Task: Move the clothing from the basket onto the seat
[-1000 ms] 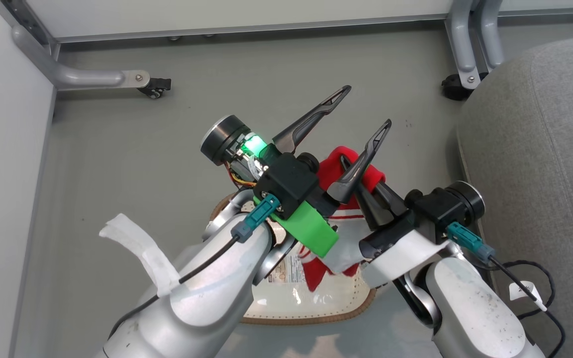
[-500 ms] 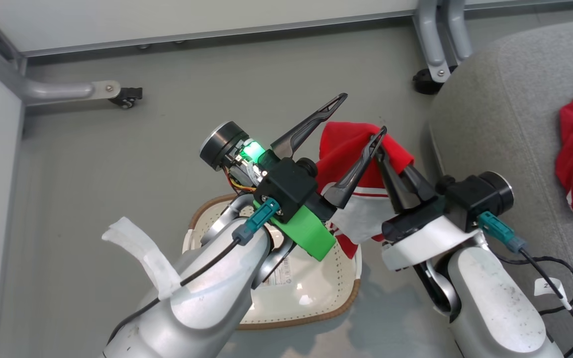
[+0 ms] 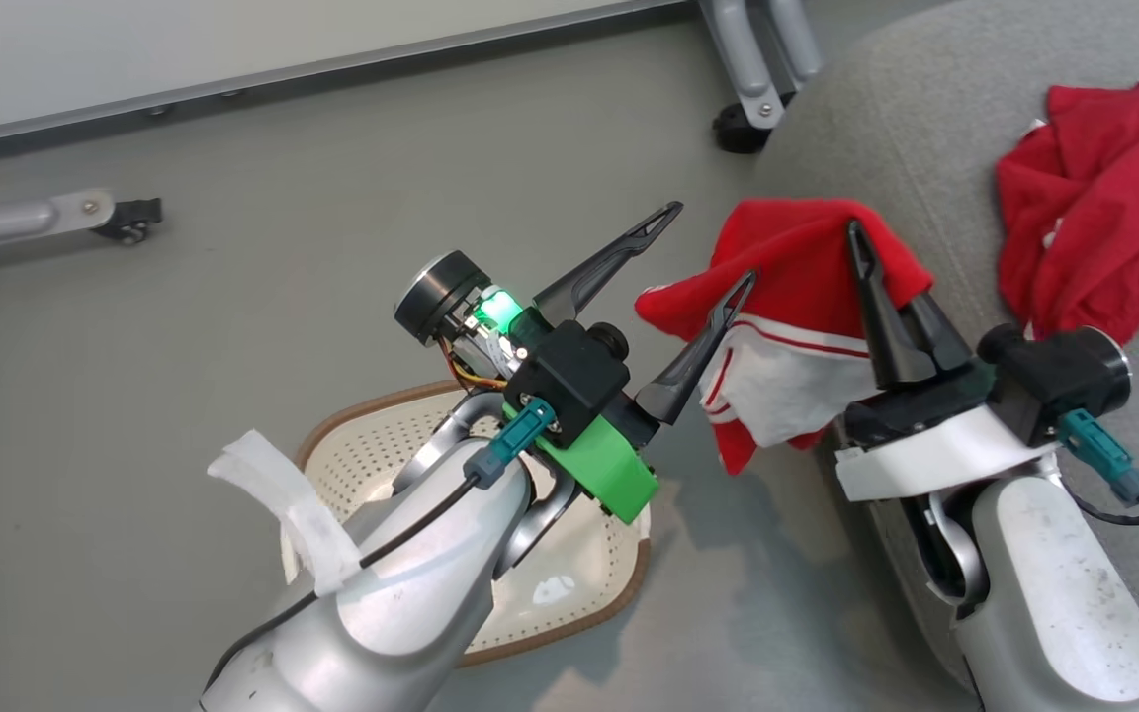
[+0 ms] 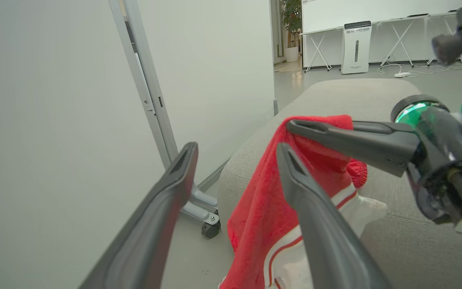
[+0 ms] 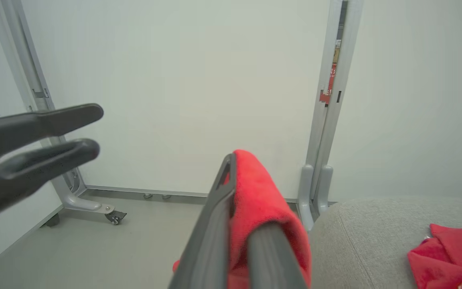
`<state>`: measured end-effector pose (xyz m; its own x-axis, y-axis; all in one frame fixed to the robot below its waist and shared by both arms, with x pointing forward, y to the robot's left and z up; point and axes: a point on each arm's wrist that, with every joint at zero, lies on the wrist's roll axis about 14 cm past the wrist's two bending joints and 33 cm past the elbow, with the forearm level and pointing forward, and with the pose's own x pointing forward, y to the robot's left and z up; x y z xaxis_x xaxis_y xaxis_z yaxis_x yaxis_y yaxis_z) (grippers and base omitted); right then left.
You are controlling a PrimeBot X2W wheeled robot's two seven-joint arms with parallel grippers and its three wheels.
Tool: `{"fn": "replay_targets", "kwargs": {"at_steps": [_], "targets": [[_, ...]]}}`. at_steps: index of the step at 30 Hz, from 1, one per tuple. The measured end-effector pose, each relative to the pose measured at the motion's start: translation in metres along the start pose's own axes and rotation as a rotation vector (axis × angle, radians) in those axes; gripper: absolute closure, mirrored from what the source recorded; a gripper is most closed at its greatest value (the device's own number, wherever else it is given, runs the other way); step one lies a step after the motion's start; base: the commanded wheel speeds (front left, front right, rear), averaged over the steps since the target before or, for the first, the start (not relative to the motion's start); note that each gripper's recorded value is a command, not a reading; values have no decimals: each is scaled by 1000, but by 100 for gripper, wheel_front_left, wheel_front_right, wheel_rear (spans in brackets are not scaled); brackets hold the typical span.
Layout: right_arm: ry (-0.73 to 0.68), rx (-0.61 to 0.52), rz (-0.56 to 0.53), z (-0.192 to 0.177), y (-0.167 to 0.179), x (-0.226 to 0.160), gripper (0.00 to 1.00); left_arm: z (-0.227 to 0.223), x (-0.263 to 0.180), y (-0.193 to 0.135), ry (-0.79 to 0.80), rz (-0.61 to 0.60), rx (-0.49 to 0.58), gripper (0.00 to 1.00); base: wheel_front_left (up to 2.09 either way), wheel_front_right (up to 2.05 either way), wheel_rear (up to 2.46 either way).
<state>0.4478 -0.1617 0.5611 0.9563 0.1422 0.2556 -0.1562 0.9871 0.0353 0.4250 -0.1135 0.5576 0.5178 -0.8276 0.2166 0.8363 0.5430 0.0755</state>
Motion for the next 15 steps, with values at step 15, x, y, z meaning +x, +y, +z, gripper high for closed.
{"fn": "replay_targets", "kwargs": {"at_steps": [15], "targets": [[33, -94, -211, 5, -71, -41, 100, -30, 24, -45, 25, -156, -80, 0, 0, 0, 0]]}}
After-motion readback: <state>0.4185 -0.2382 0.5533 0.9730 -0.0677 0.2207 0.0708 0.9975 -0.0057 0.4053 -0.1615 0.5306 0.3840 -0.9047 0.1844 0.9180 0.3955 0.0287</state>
